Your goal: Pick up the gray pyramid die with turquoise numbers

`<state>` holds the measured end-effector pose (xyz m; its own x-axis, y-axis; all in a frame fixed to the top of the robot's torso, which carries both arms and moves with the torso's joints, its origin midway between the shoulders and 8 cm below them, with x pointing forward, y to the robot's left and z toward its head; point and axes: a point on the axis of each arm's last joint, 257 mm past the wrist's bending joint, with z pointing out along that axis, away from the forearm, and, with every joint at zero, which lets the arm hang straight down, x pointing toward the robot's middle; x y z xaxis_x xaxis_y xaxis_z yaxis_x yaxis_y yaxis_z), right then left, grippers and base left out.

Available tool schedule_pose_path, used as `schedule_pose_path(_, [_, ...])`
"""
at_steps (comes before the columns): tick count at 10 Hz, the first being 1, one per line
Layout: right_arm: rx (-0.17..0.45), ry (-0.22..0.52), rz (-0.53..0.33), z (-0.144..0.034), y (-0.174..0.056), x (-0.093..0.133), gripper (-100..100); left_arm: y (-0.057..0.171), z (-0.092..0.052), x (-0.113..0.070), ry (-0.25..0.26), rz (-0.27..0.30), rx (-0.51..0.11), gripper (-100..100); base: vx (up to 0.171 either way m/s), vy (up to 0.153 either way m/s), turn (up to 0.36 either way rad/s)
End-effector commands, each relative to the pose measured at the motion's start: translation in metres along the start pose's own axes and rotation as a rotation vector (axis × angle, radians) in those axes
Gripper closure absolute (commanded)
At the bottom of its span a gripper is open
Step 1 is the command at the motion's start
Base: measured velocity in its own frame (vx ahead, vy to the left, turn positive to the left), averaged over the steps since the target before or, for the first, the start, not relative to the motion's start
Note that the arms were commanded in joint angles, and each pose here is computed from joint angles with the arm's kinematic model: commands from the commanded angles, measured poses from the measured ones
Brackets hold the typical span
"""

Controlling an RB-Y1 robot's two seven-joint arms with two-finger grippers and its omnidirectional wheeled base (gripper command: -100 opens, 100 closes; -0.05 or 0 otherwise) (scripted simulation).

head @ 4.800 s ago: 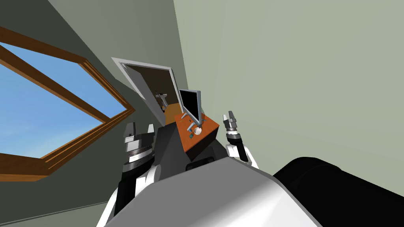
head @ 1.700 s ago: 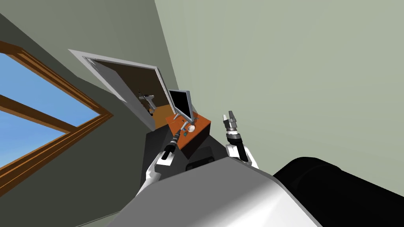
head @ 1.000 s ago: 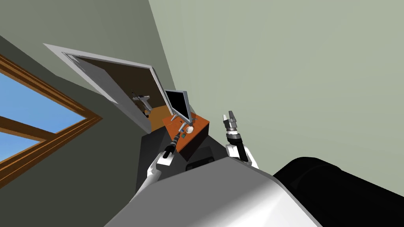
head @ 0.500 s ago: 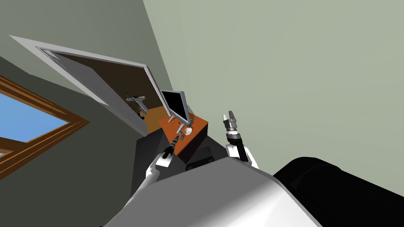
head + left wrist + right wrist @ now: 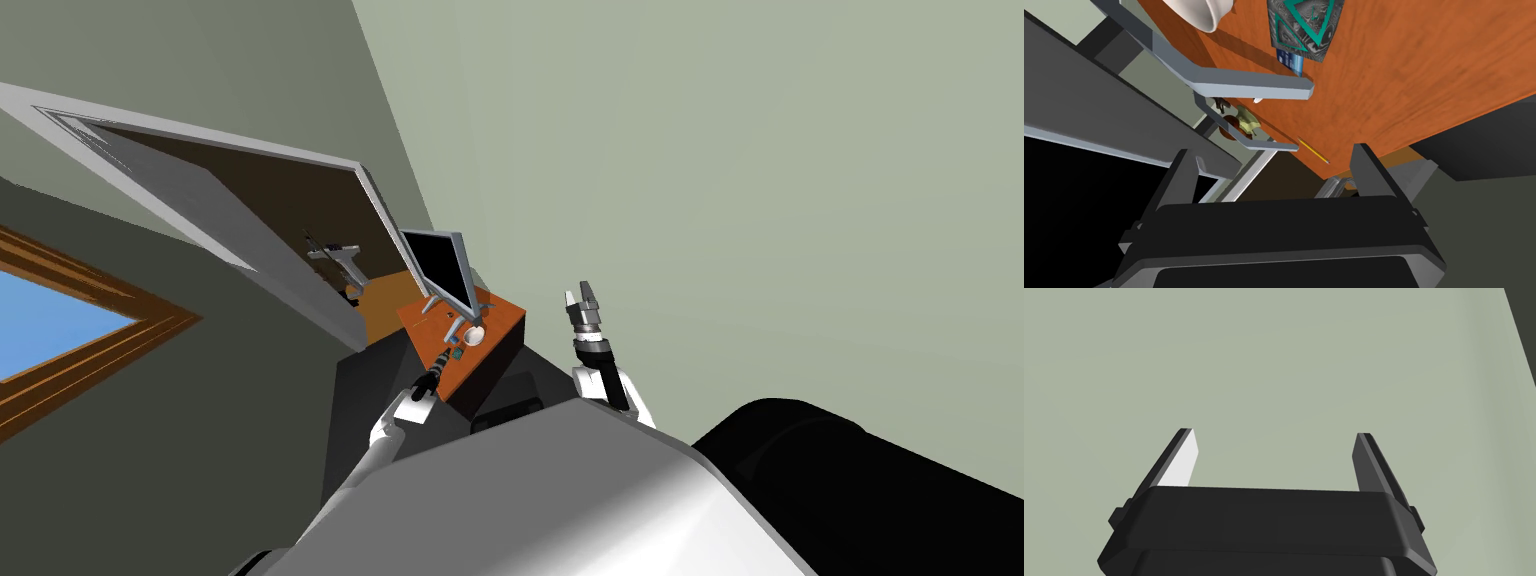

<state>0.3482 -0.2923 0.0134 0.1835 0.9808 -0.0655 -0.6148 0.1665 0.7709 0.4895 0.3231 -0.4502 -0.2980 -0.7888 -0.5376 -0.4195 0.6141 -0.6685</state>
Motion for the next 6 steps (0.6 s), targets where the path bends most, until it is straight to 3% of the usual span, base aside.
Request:
schedule_pose_path(1, [0.000,0.000,0.000,0.000,0.000,0.000,0,0.019,0.002,0.002,0.004,0.014,-0.044,-100,0.063,-0.004,-0.086])
schedule_pose_path(6, [0.000,0.000,0.000,0.000,0.000,0.000,0,0.078,0.002,0.008,0.026,0.044,-0.185,-100,0.074,-0.011,-0.100])
